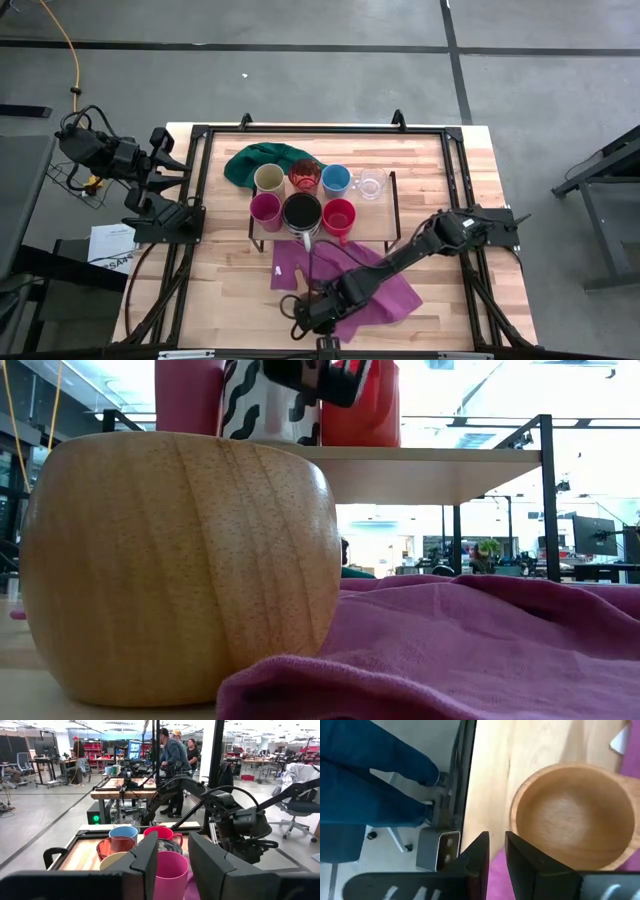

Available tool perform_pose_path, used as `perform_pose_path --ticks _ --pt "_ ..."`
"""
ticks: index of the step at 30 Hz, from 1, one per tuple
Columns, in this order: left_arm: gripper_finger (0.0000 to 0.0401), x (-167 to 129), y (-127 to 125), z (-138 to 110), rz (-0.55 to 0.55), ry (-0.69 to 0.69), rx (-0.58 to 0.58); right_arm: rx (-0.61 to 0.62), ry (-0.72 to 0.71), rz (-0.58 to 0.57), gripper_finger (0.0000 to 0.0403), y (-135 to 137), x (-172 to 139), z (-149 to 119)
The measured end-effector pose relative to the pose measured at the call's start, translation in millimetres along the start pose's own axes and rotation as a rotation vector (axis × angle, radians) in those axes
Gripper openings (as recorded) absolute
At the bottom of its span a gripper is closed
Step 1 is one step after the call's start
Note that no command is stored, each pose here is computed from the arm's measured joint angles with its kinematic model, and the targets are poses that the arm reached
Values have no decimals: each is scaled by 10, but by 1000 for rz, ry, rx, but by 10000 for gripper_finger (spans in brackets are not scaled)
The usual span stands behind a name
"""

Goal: Stack small to large cups/mugs on shelf
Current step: Put the brown mug on the shelf

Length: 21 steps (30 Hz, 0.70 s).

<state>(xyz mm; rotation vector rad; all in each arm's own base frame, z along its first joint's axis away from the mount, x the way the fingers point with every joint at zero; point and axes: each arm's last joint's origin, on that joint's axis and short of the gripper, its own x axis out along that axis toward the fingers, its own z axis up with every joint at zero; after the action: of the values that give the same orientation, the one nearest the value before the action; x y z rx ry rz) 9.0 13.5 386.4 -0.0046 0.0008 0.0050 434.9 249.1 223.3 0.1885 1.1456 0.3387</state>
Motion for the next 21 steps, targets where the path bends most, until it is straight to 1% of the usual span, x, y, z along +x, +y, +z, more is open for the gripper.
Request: perform_pose_path --ticks 6,15,21 --pt "95 0 0 0 0 0 -1 8 9 2 54 9 -2 -9" --pt "95 -1 0 1 0 -1 -7 4 29 -13 83 -5 -2 -30" --pt "95 0 0 1 0 -1 -7 -2 33 -44 85 -29 -2 -37"
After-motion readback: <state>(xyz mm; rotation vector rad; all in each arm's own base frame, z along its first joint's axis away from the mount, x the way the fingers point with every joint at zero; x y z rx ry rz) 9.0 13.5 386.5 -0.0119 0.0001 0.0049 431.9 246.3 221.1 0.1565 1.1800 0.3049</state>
